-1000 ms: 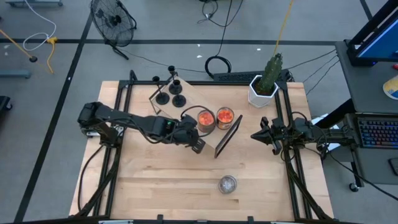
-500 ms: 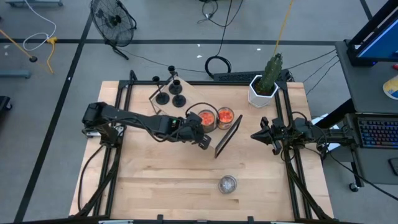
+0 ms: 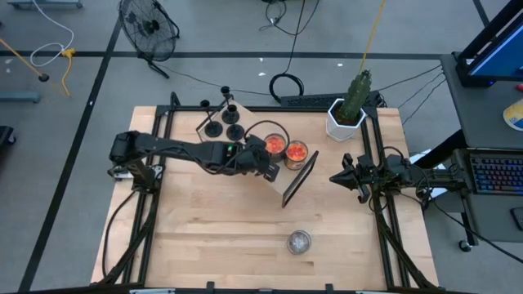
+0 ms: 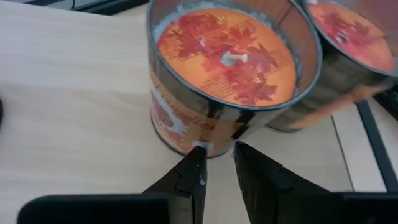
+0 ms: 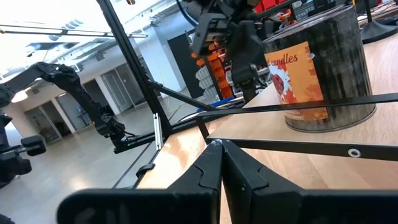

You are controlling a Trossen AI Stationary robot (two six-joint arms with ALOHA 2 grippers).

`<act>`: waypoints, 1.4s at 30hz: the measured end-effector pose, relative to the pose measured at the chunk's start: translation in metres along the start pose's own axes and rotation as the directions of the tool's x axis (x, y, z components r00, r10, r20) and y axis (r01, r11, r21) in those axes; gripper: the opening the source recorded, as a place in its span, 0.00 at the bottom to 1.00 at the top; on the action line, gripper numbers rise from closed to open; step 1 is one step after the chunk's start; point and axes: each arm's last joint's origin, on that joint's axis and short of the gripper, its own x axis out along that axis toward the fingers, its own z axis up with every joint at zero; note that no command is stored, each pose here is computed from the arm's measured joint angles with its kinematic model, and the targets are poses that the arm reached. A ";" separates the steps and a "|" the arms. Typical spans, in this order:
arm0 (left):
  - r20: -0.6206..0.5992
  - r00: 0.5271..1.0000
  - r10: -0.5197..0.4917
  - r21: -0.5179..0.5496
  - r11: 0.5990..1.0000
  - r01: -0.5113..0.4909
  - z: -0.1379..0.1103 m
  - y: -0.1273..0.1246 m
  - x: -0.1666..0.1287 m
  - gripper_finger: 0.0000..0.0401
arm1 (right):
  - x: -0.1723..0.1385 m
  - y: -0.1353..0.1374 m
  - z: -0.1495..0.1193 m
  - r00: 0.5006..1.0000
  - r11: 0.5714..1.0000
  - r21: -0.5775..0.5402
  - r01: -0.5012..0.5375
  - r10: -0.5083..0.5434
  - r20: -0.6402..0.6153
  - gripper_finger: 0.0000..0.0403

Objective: Pick & Place candle stick holders
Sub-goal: Adjust the right orange black candle tin to align with the others, then put the right brown black candle tin on the shelf

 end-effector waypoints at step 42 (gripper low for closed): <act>-0.048 0.969 -0.242 -0.019 0.970 0.241 -0.152 -0.002 -0.064 0.22 | 0.042 0.052 0.050 0.936 0.967 0.189 -0.170 0.218 -0.275 0.00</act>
